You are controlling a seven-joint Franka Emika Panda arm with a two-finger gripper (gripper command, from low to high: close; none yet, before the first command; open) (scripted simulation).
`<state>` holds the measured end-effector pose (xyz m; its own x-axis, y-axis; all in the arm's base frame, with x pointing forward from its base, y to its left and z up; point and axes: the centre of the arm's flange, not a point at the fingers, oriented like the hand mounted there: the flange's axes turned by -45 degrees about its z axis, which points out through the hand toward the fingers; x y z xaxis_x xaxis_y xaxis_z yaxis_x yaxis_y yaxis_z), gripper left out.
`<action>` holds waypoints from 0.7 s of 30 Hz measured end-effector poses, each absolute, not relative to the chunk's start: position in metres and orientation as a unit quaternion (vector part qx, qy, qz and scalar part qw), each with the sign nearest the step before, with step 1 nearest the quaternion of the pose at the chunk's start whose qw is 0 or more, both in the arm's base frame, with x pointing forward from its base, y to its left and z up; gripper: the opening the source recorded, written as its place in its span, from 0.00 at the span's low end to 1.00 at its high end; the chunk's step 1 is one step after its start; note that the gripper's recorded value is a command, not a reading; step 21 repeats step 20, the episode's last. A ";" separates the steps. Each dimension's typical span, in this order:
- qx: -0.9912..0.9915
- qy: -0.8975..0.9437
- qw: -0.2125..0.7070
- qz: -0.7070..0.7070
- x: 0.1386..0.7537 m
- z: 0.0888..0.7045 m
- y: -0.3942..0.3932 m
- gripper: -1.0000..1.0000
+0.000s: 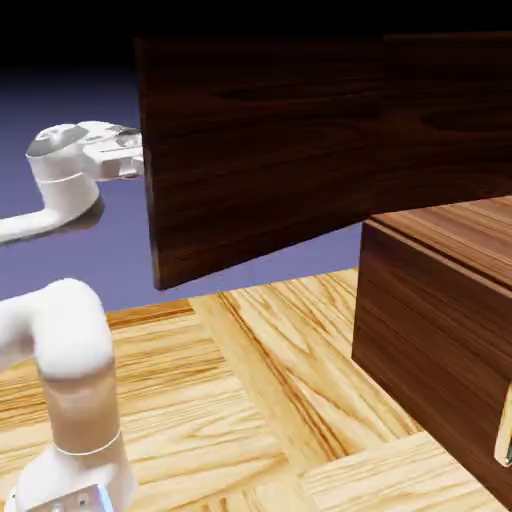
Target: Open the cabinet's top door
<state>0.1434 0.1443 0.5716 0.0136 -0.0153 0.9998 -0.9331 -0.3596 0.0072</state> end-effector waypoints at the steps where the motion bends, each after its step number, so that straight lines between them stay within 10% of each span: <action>1: 0.590 -0.401 0.398 0.577 0.144 0.572 0.143 0.00; 19: 0.514 -0.486 0.487 0.513 0.157 0.573 0.299 0.00; 20: 0.510 -0.490 0.490 0.509 0.158 0.574 0.307 1.00; 21: 0.510 -0.490 0.490 0.509 0.158 0.574 0.307 1.00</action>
